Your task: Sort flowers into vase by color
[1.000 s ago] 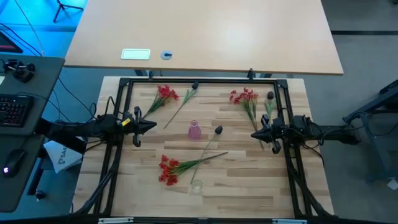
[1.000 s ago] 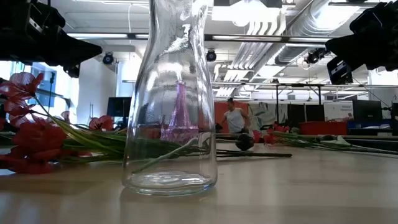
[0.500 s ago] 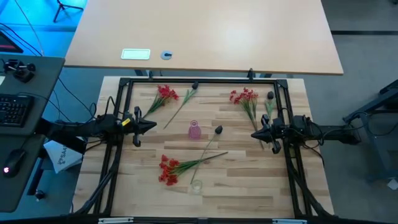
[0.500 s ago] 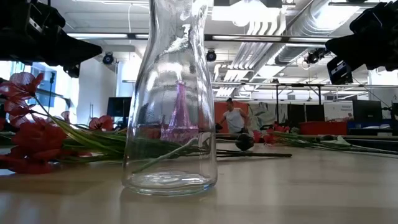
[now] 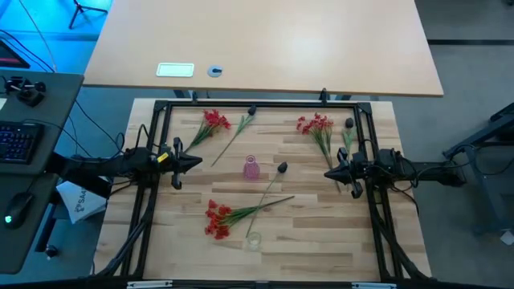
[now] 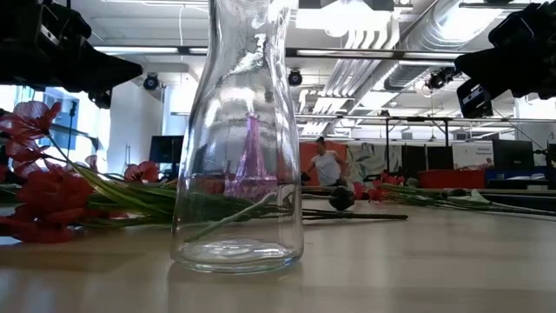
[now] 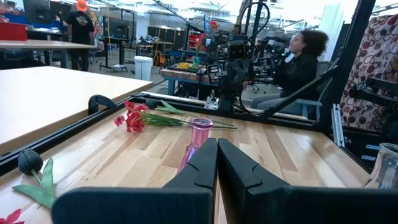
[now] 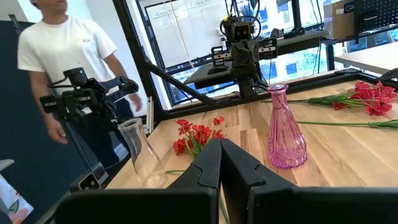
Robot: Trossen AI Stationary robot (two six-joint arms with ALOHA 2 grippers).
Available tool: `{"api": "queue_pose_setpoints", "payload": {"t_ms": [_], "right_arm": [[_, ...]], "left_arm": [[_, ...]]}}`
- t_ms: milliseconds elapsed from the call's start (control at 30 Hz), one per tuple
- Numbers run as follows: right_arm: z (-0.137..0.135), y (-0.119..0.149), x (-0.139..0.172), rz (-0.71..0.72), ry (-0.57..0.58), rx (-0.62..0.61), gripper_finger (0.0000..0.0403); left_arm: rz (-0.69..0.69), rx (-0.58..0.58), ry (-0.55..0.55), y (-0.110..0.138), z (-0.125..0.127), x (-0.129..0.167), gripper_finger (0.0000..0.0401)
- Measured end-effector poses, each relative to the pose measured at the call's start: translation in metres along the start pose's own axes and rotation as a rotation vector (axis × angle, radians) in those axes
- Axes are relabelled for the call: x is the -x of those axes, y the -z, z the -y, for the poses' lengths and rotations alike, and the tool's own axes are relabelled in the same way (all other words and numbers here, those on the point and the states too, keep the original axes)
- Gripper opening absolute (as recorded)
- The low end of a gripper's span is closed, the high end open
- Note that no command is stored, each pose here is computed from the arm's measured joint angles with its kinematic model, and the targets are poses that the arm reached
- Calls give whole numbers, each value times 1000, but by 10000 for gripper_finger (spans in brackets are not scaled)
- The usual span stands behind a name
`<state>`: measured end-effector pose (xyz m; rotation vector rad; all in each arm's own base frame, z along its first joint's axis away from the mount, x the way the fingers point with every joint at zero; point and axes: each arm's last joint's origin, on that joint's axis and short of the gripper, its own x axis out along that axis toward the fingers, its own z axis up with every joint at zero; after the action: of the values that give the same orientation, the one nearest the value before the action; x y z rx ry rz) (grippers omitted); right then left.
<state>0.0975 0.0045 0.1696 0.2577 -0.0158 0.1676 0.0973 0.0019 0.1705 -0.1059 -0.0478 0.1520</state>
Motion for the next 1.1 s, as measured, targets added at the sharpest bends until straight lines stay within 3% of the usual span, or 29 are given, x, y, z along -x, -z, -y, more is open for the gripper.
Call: {"api": "queue_pose_setpoints", "payload": {"t_ms": [800,967,1100], "right_arm": [[0,0,0,0,0,0,0],[0,0,0,0,0,0,0],[0,0,0,0,0,0,0]], "left_arm": [[7,13,1,-1,0,0,0],[60,282,36,-6,1,0,0],[325,531,44,-31,0,5,0]]}}
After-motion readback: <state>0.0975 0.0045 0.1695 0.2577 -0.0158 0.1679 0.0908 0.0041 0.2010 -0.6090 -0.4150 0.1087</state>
